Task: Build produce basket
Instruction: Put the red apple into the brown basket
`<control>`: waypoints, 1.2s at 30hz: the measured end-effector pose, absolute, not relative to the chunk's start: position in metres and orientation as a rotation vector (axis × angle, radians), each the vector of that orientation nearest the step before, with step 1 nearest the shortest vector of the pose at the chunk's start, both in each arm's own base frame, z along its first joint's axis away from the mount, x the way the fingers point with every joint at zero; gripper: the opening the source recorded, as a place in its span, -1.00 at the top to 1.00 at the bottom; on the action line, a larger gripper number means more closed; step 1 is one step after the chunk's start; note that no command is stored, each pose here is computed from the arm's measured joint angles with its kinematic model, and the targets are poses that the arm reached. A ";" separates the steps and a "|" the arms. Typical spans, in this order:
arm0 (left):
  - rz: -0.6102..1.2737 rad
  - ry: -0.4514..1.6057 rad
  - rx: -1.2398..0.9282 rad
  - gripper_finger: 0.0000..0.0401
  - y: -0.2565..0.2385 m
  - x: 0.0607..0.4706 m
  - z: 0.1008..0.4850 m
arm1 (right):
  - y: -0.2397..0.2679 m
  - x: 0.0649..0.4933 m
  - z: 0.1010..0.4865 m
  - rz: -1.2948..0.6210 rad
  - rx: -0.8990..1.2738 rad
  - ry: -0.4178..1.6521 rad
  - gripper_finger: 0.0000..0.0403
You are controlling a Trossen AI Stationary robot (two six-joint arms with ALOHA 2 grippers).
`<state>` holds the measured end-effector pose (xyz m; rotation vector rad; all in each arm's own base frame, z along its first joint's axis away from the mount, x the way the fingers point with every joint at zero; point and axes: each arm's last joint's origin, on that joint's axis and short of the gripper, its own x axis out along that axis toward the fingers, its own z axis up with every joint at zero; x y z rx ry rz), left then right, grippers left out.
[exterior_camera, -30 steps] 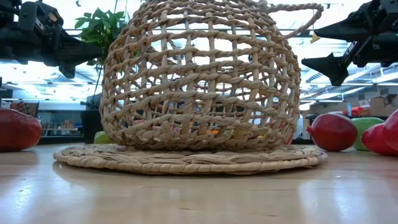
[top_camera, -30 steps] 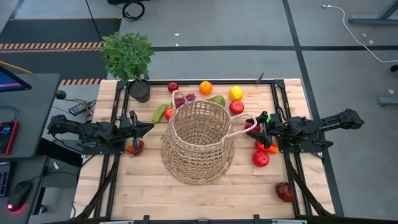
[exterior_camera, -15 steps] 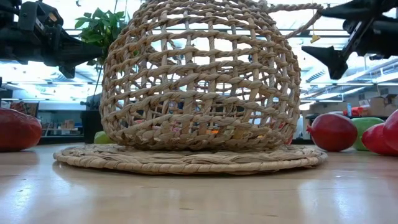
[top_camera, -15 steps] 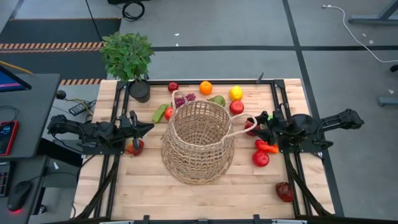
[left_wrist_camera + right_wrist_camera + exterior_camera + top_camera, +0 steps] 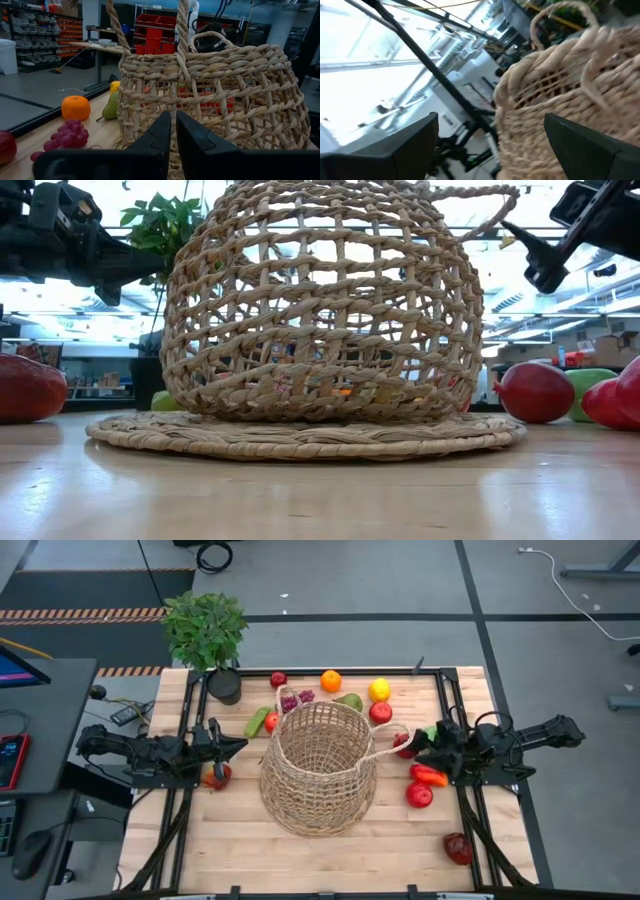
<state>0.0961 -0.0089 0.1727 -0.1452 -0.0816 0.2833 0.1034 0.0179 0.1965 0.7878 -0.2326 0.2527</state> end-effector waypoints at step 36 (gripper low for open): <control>0.283 -0.081 -0.145 0.82 -0.009 0.096 0.173 | 0.010 0.045 0.325 0.170 0.865 0.280 -0.81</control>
